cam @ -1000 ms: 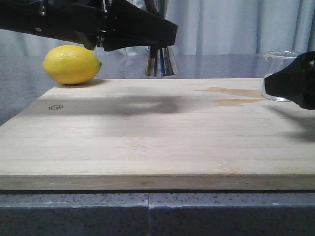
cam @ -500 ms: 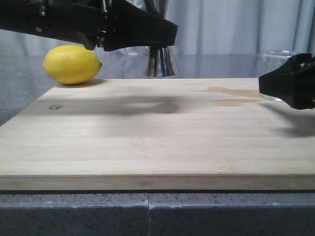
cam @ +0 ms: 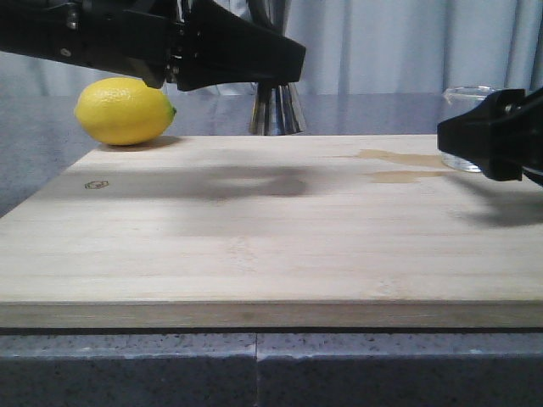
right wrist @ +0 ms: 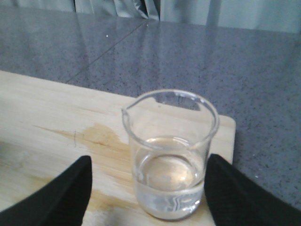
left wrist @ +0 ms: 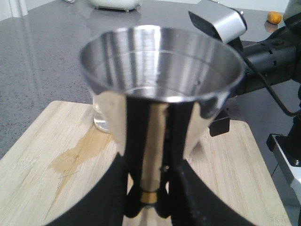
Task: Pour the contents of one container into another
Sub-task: 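Move the right gripper to the glass beaker and close around it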
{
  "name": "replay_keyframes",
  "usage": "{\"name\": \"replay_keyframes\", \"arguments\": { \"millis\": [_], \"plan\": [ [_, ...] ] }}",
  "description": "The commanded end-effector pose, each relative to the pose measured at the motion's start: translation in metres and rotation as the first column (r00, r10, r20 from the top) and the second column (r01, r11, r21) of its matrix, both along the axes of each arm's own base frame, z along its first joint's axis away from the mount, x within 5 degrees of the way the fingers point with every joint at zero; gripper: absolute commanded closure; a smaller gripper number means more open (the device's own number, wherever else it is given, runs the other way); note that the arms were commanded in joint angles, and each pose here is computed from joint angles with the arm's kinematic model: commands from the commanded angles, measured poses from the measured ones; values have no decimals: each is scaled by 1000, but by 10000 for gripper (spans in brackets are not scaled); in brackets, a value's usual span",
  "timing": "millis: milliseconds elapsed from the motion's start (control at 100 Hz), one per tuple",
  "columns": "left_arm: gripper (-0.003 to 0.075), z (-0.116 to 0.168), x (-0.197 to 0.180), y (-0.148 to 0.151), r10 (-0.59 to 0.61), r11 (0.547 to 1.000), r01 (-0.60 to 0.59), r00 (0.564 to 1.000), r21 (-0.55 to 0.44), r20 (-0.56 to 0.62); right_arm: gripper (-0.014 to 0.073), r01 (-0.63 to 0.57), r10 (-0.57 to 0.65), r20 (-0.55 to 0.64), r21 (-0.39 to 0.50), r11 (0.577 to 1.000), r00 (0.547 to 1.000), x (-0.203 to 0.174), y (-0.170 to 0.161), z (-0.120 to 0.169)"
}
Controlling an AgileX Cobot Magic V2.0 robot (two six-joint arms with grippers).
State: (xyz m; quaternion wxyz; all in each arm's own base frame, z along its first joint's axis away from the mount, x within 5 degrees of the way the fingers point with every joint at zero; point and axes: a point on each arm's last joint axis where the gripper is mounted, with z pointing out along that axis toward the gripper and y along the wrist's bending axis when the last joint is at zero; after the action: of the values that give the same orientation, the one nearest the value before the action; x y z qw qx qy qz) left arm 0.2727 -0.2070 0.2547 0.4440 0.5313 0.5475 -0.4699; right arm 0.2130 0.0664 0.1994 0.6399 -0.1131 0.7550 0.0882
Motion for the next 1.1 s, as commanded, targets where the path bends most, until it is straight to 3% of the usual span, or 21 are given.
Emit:
{"name": "replay_keyframes", "arguments": {
  "millis": [0,180,660,1090],
  "plan": [
    [734,34,-11,-1,-61,988,66,998,-141,35,136,4,-9,139,34,999,990,4,0,19],
    [734,34,-11,-1,-61,988,64,998,-141,28,136,6,-5,151,-7,1000,989,4,0,19],
    [734,34,-11,-1,-62,988,66,998,-139,28,136,76,-75,148,0,997,986,8,-13,19],
    [734,34,-11,-1,-62,988,66,998,-139,28,136,70,-68,150,-5,998,986,8,-12,19]
  ]
}}
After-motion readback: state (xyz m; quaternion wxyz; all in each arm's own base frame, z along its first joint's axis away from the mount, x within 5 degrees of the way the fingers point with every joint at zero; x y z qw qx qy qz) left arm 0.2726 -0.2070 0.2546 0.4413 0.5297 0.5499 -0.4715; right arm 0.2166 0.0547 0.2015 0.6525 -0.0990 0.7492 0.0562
